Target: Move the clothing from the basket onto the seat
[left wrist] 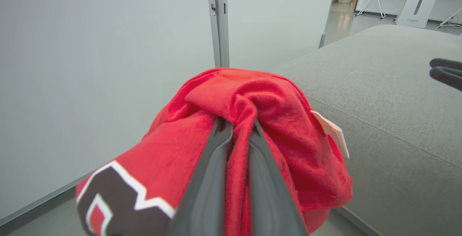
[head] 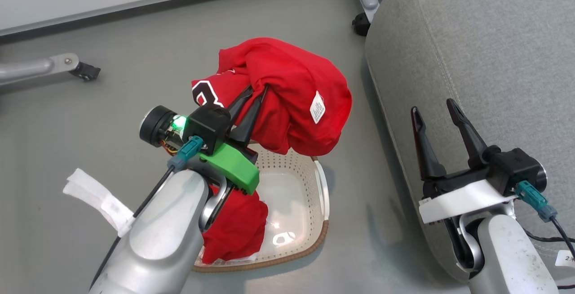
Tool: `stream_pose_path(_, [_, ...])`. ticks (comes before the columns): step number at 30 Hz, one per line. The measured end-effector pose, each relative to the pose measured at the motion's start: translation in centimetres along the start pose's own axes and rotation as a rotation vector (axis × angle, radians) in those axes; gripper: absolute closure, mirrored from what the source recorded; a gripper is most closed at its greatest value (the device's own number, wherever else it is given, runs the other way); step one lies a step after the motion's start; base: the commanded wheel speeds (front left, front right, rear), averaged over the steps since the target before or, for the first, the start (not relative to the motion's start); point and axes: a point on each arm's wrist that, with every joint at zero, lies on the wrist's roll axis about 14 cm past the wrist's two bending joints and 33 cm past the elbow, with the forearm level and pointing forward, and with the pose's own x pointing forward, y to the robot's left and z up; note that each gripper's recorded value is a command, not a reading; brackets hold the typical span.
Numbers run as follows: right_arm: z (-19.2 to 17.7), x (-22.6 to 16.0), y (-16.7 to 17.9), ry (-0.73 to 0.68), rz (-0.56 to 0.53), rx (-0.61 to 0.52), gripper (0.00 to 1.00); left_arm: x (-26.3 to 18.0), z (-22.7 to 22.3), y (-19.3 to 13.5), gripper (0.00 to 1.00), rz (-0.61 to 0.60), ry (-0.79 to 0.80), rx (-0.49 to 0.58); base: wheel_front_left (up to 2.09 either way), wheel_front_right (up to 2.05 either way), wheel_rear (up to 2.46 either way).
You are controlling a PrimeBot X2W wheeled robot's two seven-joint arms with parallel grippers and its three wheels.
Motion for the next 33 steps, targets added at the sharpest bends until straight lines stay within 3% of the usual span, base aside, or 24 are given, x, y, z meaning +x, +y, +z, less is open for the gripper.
stream_pose_path(15, [2.4,-1.6,0.7,-0.053,0.009,0.01,0.0,-0.9,9.6,-2.0,1.0,-0.006,-0.256,0.062,0.0,0.0,0.0])
stream_pose_path(27, [4.4,-1.9,0.8,-0.11,0.01,0.0,0.0,-1.6,10.3,-2.5,1.0,-0.006,-0.274,0.066,0.0,0.0,0.0])
stream_pose_path(33, [6.8,-1.1,3.6,-0.183,0.098,-0.022,0.0,-1.8,10.2,-2.5,1.0,-0.002,-0.27,0.065,0.0,0.0,0.0])
